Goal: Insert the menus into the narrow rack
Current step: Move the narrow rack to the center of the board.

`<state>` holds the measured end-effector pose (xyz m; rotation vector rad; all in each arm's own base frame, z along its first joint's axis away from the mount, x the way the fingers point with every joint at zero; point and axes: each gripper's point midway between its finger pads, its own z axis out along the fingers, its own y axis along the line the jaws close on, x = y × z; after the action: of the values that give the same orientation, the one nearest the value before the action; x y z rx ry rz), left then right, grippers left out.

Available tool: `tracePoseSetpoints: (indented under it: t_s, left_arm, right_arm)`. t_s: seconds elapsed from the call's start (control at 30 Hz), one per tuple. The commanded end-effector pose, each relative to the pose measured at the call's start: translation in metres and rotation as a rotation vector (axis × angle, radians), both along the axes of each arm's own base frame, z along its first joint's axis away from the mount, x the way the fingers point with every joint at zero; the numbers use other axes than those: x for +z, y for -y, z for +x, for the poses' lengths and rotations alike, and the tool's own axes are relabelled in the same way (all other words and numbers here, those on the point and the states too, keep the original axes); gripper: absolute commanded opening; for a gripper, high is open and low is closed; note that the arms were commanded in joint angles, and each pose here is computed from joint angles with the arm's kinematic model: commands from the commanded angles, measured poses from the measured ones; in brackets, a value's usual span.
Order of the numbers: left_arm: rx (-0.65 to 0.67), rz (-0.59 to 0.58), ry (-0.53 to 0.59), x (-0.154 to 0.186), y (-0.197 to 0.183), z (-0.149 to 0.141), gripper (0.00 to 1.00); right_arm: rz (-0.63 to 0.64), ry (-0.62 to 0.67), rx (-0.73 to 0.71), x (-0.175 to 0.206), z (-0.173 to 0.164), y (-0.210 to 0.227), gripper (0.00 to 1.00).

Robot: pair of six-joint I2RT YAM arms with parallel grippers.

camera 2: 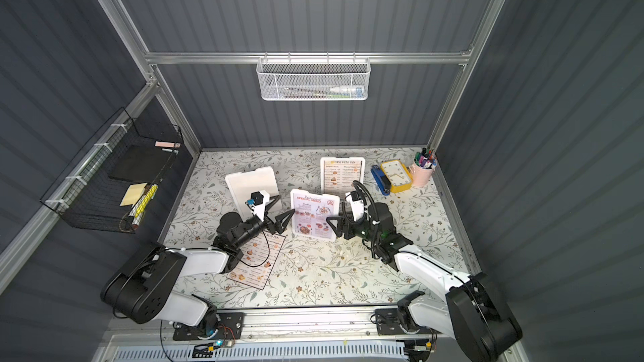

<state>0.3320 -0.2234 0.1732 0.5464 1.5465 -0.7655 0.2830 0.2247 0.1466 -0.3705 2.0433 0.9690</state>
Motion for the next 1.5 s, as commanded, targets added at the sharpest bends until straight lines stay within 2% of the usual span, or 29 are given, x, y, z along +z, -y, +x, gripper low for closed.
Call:
tracePoseSetpoints:
  t_s: [0.0, 0.17, 0.57, 1.1, 1.47]
  left_arm:
    - [-0.043, -0.037, 0.009, 0.002, 0.012, 0.007, 0.86]
    - [-0.016, -0.027, -0.032, -0.014, 0.012, 0.018, 0.81]
    - [0.083, -0.035, -0.101, -0.023, 0.005, 0.039, 0.63]
    - [0.230, -0.080, -0.113, -0.014, -0.018, 0.048, 0.62]
    - [0.238, -0.065, -0.138, -0.021, -0.012, 0.064, 0.63]
  right_arm:
    - [-0.020, -0.008, -0.039, -0.008, 0.002, -0.003, 0.70]
    - [-0.086, -0.053, -0.113, -0.034, 0.009, -0.002, 0.67]
    - [-0.093, -0.128, -0.130, -0.066, 0.041, -0.027, 0.59]
    - [-0.142, -0.171, -0.093, -0.096, 0.085, -0.073, 0.59]
    - [-0.210, -0.168, -0.178, -0.102, 0.112, -0.071, 0.59]
